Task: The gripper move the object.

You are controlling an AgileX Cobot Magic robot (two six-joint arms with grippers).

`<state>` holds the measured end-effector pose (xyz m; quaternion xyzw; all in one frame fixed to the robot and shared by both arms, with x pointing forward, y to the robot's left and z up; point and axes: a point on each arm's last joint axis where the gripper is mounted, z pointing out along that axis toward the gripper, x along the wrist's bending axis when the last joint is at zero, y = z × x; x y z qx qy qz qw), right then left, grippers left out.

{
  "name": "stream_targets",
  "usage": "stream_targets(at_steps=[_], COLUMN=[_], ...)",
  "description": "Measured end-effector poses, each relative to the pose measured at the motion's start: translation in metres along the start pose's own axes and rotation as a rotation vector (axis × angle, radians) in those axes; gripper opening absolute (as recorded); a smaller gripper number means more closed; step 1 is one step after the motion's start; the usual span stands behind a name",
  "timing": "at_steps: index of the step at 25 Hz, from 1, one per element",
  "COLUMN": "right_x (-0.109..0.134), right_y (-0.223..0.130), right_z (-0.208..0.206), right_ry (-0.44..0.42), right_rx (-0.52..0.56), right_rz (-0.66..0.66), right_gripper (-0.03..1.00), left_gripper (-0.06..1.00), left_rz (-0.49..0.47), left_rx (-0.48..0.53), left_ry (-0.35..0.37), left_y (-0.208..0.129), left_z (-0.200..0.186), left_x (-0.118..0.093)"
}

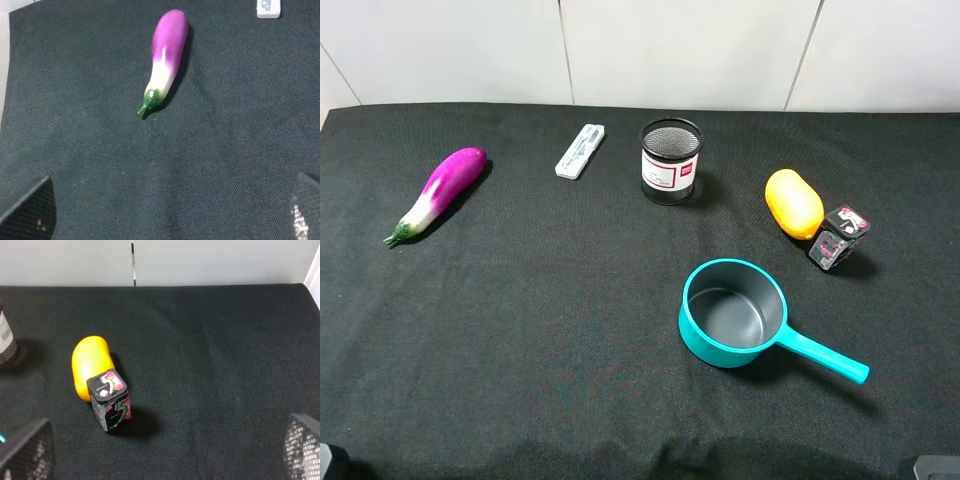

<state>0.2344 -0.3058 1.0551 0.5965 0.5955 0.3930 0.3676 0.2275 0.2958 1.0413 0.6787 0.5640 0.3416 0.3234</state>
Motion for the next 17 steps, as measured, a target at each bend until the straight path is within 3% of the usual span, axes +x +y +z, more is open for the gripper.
stream_targets(at_steps=[17], right_x=[-0.0001], right_y=[0.0001], right_z=[0.0000], right_ry=[-0.001], right_rx=[-0.002], right_rz=[0.000], right_gripper=[0.69], left_gripper=[0.99], left_rz=[0.000], left_rx=[0.000], left_ry=[0.000], left_y=[0.0000], left_z=[0.0000], left_x=[0.0000])
